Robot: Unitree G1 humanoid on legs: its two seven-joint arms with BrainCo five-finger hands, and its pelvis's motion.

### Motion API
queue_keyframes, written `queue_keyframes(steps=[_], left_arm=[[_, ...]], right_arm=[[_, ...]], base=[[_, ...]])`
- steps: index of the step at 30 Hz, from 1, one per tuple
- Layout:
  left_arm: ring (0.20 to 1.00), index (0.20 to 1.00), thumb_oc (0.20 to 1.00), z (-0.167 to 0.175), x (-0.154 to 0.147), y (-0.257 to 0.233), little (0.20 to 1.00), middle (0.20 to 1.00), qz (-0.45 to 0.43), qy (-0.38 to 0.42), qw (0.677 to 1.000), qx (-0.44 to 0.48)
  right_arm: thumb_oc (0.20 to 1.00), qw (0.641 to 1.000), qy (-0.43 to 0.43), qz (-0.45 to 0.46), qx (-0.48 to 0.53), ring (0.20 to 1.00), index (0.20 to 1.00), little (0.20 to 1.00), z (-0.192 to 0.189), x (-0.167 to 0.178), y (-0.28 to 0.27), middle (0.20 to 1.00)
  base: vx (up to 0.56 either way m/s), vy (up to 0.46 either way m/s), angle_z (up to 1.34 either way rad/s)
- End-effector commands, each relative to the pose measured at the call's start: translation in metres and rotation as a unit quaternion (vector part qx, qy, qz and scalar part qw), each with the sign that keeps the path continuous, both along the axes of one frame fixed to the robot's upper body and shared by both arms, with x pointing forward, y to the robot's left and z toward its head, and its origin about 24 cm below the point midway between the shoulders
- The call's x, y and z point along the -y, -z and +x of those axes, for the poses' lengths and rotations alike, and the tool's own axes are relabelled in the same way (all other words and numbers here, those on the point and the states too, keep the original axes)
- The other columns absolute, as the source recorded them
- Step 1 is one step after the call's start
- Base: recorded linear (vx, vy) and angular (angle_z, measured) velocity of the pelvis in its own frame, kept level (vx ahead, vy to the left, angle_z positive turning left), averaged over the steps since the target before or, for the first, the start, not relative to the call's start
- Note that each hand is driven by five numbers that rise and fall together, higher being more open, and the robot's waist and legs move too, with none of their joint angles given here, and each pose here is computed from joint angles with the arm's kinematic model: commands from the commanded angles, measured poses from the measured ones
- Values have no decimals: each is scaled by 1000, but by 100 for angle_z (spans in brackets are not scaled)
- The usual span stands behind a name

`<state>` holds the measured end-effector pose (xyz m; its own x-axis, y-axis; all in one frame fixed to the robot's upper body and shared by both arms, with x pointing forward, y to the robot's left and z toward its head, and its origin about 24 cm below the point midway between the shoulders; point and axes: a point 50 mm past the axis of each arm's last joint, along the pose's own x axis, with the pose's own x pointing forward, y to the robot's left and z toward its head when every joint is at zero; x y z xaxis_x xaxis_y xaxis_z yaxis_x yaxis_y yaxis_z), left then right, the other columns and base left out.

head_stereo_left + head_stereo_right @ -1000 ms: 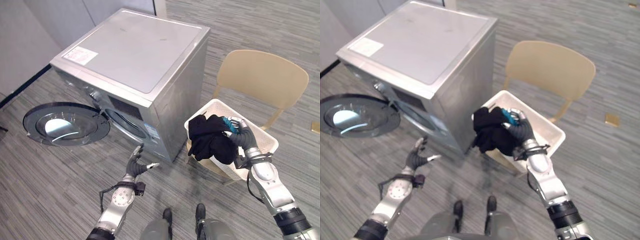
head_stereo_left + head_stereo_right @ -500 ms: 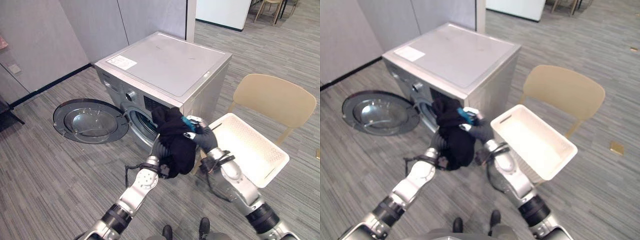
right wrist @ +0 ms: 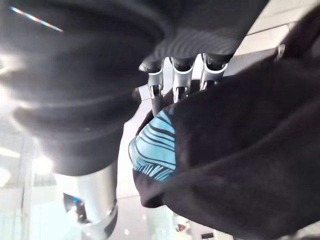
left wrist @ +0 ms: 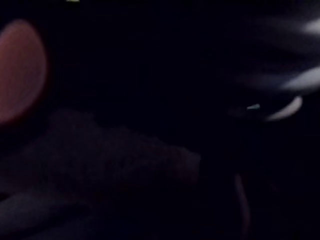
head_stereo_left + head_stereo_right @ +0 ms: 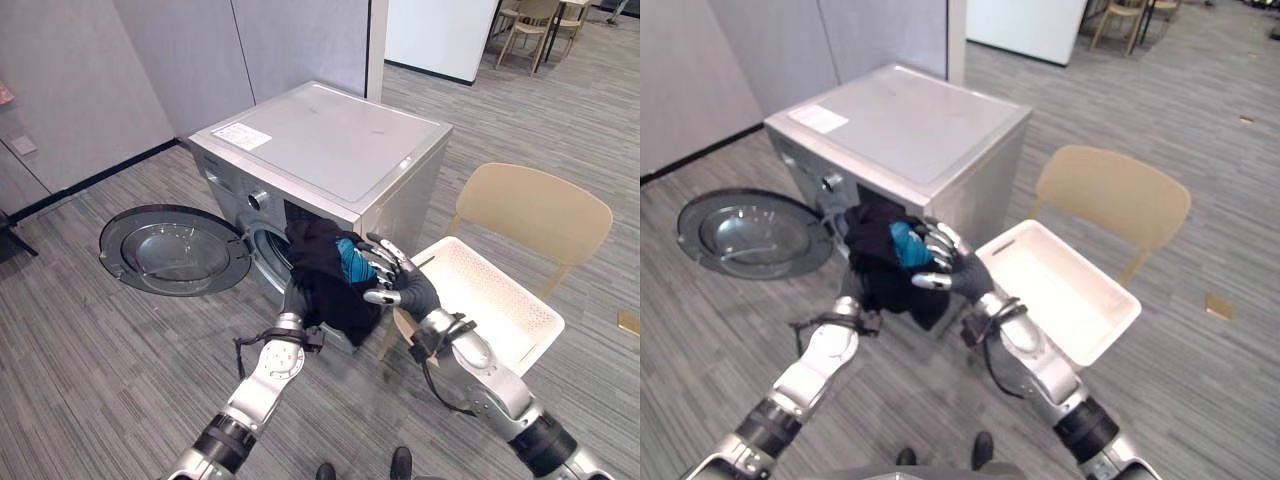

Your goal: Grab the laundry basket,head to the washer,open it,put in the laundry and shut it.

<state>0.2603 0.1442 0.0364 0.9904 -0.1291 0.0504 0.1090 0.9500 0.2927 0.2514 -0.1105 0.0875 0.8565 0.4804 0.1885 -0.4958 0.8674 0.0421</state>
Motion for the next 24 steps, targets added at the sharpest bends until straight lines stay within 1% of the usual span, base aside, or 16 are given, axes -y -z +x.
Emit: queue_keyframes(steps=[1,2,3,4,5,6,7,8,9,10,11,12,15,19,23,24], left_arm=[[200,200,200,5,-18,-16,200,200,-2,-9,999,46],[200,200,200,1,-23,-11,200,200,-6,-17,999,33],[200,200,200,-12,-40,8,200,200,-14,-42,999,-13],[200,200,200,-20,-50,18,200,200,-7,-53,998,-38],[200,200,200,-21,-50,18,200,200,-7,-53,998,-38],[200,200,200,-29,-62,27,200,200,14,-66,996,-58],[200,200,200,-49,-79,43,200,200,42,-77,991,-103],[200,200,200,-50,-80,43,200,200,42,-77,991,-103],[200,200,200,-69,-96,61,200,200,64,-91,982,-156],[200,200,200,-69,-96,61,200,200,64,-91,982,-156],[200,200,200,-88,-110,80,200,200,73,-108,968,-213],[200,200,200,-88,-110,80,200,200,73,-108,968,-213],[200,200,200,-106,-125,101,200,200,72,-144,948,-275],[200,200,200,-104,-126,108,200,200,59,-165,942,-286],[200,200,200,-87,-116,104,200,200,50,-161,950,-265],[200,200,200,-77,-111,99,200,200,46,-160,955,-246]], right_arm=[[1000,993,55,-48,93,1000,1000,1000,-2,24,-24,1000],[1000,992,71,-58,84,1000,1000,1000,-4,33,-19,1000],[1000,987,115,-96,57,1000,1000,1000,-11,56,-2,1000],[1000,982,136,-125,43,1000,1000,1000,-15,68,7,1000],[1000,982,136,-126,43,1000,1000,1000,-15,68,7,1000],[1000,974,155,-162,31,1000,1000,1000,-20,81,15,1000],[1000,959,178,-219,-3,1000,1000,1000,-31,102,32,1000],[1000,959,177,-220,-4,1000,1000,1000,-32,102,32,1000],[1000,944,192,-259,-62,1000,1000,1000,-43,120,56,1000],[1000,945,192,-259,-62,1000,1000,1000,-43,120,57,1000],[1000,930,200,-290,-108,1000,1000,1000,-51,132,77,1000],[1000,930,199,-290,-108,1000,1000,1000,-51,132,77,1000],[1000,907,207,-331,-157,1000,1000,1000,-54,144,102,1000],[1000,898,220,-344,-165,1000,1000,1000,-50,146,109,1000],[1000,892,237,-343,-174,1000,1000,1000,-46,145,114,1000],[1000,891,246,-338,-177,1000,1000,1000,-45,143,116,1000]], base=[[0,0,0],[0,0,0],[-27,-32,-5],[-20,-27,-7],[-8,-27,-7],[0,-44,-12],[1,-44,-13],[-2,-54,-16],[-2,-27,-11],[-27,-53,-11],[-22,-26,-8],[-44,-49,-7],[-98,-40,-2],[-148,-25,19],[-120,0,67],[-42,14,116]])
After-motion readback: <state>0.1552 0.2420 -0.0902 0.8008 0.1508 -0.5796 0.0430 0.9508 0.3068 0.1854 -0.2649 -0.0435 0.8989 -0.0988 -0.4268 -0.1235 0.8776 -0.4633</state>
